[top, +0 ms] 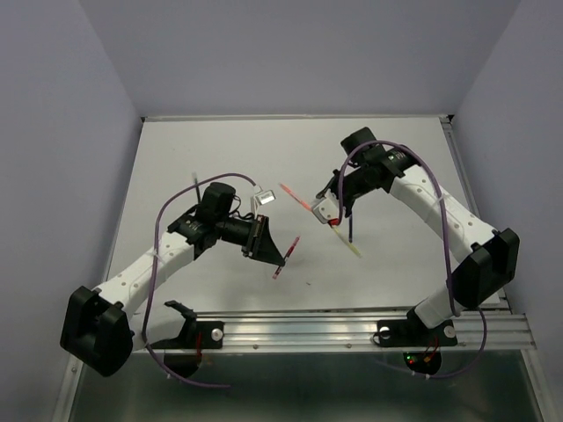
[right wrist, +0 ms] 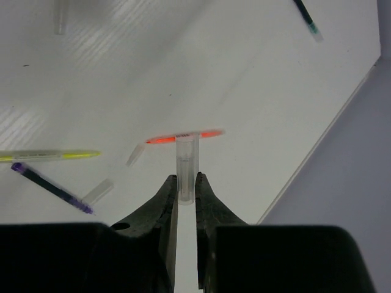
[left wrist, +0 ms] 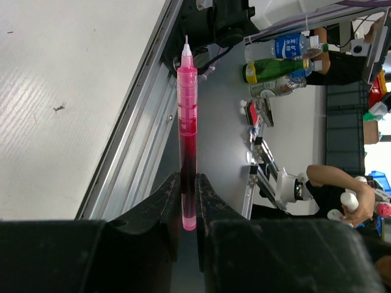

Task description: Insert the pens into the pen caps

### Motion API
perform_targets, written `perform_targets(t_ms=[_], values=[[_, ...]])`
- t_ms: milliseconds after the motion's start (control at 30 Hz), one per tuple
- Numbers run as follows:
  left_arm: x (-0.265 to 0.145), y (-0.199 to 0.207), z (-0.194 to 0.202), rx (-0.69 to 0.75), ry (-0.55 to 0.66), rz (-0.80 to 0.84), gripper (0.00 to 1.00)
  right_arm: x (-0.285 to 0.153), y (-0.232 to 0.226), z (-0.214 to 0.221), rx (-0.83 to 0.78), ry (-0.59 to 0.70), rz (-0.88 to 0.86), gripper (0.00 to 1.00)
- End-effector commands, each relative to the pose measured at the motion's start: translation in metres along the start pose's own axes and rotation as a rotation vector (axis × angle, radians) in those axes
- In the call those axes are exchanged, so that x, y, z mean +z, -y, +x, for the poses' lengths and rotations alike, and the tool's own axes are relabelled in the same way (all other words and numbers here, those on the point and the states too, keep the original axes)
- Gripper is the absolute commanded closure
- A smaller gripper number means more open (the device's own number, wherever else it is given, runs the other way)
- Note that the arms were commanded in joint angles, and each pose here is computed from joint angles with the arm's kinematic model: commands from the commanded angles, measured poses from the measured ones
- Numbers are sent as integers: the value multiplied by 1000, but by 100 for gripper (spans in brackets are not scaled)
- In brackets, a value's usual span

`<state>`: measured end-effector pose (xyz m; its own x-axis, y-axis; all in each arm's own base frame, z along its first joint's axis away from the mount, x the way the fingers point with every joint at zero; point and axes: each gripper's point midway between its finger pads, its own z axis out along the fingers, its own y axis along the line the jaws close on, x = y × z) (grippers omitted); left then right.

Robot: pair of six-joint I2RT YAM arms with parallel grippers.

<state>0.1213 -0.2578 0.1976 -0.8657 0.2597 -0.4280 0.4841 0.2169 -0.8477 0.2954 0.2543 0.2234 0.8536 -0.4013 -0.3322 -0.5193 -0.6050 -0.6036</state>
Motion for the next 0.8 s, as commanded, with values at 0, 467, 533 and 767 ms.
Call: perform_targets(t_ms=[0,467,533,767], values=[[-2,23,-18,122,2,71,100,-8,-2,-19,-157,69,-54,98],[8,14,-22,66,-52,86,100,-15,8,-51,-248,184,41,99],[9,12,-23,56,-57,83,100,-14,6,-49,-248,183,24,99],[13,12,-31,66,-58,77,100,-9,-3,-56,-257,220,-10,99]])
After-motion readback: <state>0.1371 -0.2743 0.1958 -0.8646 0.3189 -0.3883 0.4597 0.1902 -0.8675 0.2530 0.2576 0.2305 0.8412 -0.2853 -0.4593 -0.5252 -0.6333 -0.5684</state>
